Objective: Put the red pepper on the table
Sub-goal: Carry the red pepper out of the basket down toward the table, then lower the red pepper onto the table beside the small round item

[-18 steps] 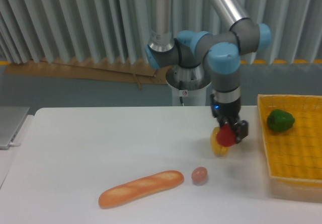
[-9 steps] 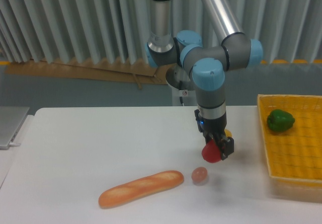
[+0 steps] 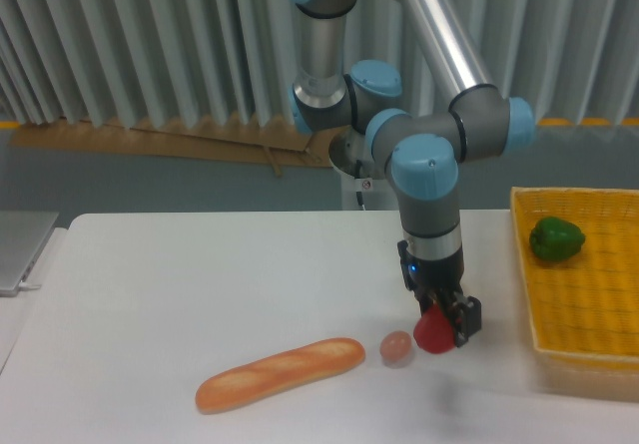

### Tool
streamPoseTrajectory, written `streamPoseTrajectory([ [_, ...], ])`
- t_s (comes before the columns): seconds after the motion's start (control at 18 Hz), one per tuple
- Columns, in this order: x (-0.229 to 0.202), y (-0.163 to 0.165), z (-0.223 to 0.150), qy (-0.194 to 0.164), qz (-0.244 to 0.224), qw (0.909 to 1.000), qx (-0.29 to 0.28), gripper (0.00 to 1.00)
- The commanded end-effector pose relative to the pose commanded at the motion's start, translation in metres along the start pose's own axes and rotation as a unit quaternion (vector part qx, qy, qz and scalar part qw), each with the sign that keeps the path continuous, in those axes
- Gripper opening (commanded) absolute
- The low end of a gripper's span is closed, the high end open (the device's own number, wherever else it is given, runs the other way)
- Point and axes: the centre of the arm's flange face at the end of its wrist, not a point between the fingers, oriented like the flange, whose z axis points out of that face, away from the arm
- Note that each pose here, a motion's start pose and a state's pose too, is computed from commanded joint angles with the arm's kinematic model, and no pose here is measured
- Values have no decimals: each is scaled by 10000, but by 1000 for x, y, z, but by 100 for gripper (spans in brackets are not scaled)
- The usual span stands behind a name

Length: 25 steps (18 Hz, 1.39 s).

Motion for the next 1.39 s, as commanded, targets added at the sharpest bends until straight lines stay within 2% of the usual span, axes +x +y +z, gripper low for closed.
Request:
streamPoseTrajectory([
  [0.22,0,-1,11,57,1,10000,-66,55],
  [0.44,-1,0,7,17,-11,10000,-70,55],
  [0.78,-6,7,5,-276,-68,9980,-557,56],
  [1.0,26,13,45,399,-135,9967,-689,56],
  [1.39,31,8,54,548,-192,9970,-502,55],
])
